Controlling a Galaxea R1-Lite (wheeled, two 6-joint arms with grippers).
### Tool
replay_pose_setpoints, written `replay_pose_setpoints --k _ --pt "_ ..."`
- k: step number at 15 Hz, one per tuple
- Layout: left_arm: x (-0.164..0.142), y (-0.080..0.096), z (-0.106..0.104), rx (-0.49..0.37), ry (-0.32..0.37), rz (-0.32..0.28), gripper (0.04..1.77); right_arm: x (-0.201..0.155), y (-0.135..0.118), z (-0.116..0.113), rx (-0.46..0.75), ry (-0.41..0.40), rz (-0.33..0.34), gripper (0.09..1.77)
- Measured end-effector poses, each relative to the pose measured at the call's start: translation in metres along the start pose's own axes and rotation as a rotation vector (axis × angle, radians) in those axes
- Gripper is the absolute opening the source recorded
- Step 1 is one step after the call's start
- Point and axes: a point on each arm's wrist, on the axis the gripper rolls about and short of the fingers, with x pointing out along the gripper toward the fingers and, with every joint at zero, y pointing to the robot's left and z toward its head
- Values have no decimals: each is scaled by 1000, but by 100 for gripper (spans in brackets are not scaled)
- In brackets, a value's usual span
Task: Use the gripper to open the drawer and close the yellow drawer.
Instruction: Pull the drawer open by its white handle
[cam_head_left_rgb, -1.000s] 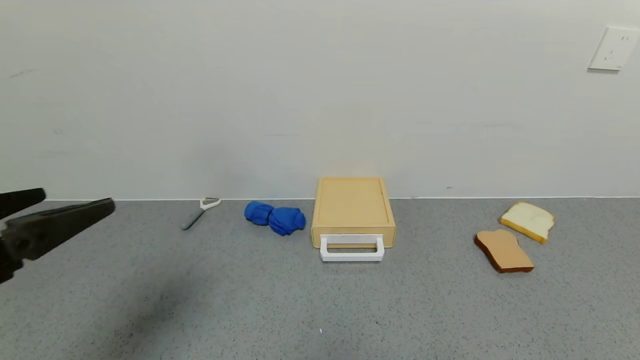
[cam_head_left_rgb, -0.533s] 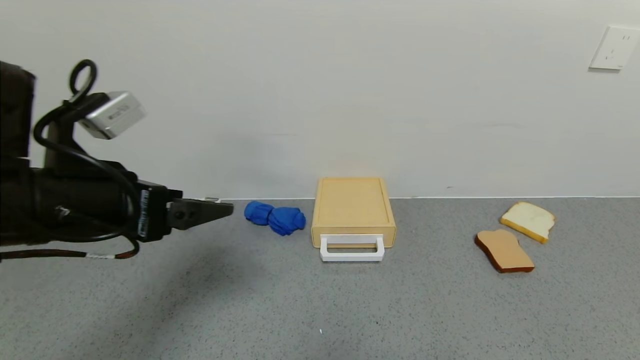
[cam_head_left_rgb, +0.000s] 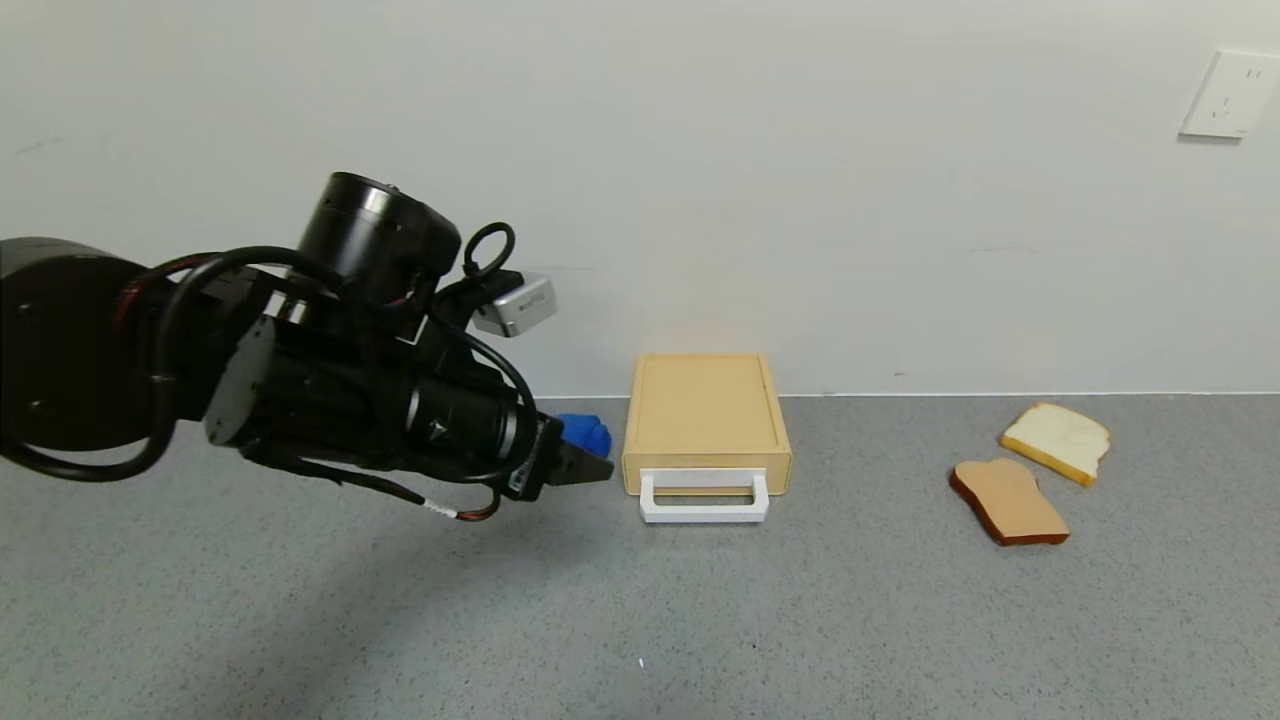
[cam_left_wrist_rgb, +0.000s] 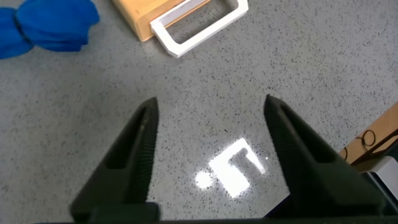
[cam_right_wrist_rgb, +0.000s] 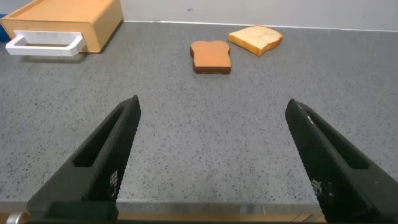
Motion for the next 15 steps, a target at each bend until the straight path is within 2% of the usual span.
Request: replay_pose_setpoints --k 4,5,6,11,15 --pt "29 -14 6 25 39 -17 78 0 0 0 0 0 0 171" --pt "35 -18 7 30 46 -23 51 0 0 0 0 0 0 171" --pt "42 -20 9 33 53 -28 13 0 0 0 0 0 0 171" --pt "81 -33 22 55 113 -43 11 0 0 0 0 0 0 171" --pt "113 -34 36 56 105 -59 11 0 0 0 0 0 0 171"
